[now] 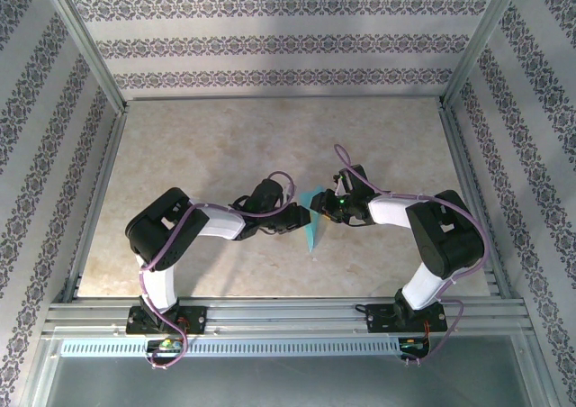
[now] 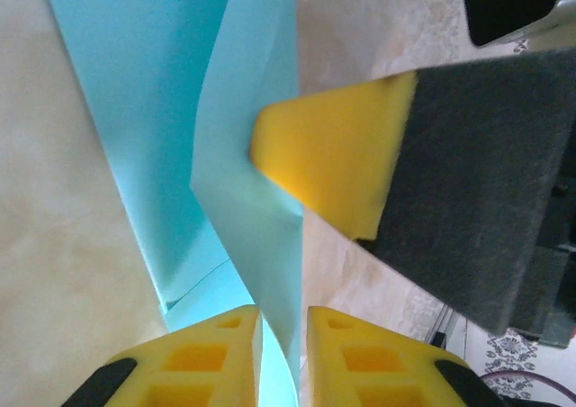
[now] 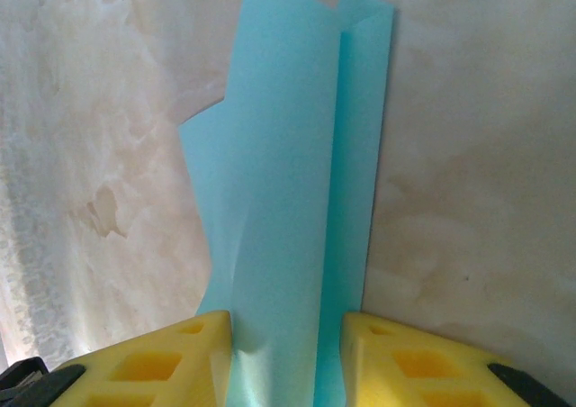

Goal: Fold a paper plane with a square sheet of paper (fold left side to right side)
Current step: Fold the wing for the fifth time at the center of the table.

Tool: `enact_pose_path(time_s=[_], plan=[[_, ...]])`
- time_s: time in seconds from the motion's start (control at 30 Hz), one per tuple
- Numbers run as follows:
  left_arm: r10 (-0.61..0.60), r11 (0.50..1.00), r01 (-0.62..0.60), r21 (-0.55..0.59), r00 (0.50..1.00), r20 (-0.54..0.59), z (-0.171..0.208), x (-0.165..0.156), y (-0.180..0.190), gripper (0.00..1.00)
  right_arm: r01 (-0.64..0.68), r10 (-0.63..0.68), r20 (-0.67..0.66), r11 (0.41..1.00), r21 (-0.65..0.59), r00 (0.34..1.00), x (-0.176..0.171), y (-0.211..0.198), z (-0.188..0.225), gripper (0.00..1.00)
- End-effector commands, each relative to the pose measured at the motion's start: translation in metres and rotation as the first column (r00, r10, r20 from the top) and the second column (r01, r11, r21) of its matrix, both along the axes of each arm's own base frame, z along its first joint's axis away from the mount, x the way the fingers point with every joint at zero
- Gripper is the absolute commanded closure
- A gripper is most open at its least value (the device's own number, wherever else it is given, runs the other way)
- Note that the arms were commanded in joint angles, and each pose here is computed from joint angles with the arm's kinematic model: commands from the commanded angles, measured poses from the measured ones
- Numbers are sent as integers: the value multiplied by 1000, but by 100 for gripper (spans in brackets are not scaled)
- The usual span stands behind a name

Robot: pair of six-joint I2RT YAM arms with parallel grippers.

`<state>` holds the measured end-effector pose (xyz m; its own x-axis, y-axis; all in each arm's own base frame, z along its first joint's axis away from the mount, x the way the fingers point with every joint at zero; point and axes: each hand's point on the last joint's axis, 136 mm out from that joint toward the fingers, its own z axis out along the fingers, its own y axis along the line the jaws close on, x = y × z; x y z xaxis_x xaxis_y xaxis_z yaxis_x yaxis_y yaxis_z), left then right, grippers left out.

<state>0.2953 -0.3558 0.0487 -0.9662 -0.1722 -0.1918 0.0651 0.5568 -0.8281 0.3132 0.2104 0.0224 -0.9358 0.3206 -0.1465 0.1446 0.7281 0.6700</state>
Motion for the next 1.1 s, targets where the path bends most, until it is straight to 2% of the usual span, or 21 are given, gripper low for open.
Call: enact_pose_path(time_s=[0.0, 0.47, 1.07], plan=[[10, 1000, -10, 29, 1000, 7, -5, 11, 5, 81, -21, 18, -50, 998, -61, 999, -11, -1, -26, 61], [12, 994, -11, 104, 1000, -6, -21, 13, 11, 92, -24, 21, -51, 998, -65, 998, -12, -2, -26, 61], [20, 978, -16, 209, 1000, -14, -38, 14, 24, 96, -28, 24, -47, 997, -66, 999, -11, -1, -25, 61]])
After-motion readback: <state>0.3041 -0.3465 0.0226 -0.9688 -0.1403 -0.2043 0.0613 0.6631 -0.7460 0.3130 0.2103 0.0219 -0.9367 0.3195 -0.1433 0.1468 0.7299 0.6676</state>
